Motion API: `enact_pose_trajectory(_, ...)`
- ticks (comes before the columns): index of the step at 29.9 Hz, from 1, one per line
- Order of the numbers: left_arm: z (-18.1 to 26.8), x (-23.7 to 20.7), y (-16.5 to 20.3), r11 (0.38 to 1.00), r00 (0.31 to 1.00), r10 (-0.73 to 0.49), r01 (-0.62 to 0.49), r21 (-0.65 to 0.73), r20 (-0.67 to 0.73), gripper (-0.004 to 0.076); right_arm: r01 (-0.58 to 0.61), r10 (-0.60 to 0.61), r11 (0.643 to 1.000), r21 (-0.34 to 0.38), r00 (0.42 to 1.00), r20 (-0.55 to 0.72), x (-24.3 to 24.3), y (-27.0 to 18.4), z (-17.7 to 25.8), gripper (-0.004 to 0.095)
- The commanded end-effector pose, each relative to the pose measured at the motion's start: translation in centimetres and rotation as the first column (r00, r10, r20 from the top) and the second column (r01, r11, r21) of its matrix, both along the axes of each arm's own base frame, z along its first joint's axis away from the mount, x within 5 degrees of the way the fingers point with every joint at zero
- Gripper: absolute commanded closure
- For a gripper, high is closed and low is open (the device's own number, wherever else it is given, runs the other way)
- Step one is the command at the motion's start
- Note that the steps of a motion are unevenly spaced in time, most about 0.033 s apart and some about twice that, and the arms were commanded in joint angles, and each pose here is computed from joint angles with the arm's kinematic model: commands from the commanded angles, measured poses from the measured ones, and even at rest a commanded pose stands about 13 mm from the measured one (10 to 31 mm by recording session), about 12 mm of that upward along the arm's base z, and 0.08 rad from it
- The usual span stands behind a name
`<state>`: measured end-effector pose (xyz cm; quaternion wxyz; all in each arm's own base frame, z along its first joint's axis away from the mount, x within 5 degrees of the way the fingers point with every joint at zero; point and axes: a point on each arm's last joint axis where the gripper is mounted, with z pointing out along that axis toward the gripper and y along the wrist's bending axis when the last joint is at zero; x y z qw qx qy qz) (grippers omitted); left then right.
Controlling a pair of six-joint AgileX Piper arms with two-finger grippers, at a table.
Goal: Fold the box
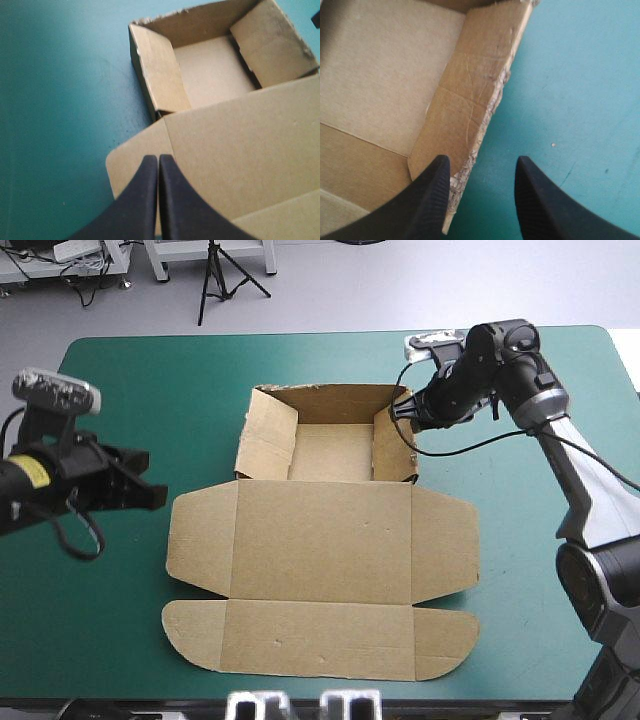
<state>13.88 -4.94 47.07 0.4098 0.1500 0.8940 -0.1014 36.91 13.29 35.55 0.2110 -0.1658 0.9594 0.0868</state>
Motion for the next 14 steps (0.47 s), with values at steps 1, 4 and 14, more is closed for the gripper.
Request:
enact_pose_trajectory(1, -1.5, -3.6, 1.0, 1.000, 1.000, -0.009, 0.009, 0.000, -0.003, 0.0732, -0.001, 0.000, 0.999, 0.054, 1.000, 0.018, -0.2, 0.3, 0.2, 0.0511)
enact_pose_trajectory(4, -3.1, -6.6, 1.9, 1.000, 0.999, -0.007, 0.007, -0.011, 0.036, 0.0732, 0.002, -0.001, 0.997, 0.073, 1.000, -0.009, 0.7, 0.8, -1.1, 0.0512)
enact_pose_trajectory(14, -8.2, -13.0, 3.7, 1.000, 0.997, -0.009, 0.010, -0.019, 0.074, 0.0732, 0.000, 0.008, 0.996, 0.088, 0.996, -0.093, 2.0, 1.6, -4.0, 0.0772)
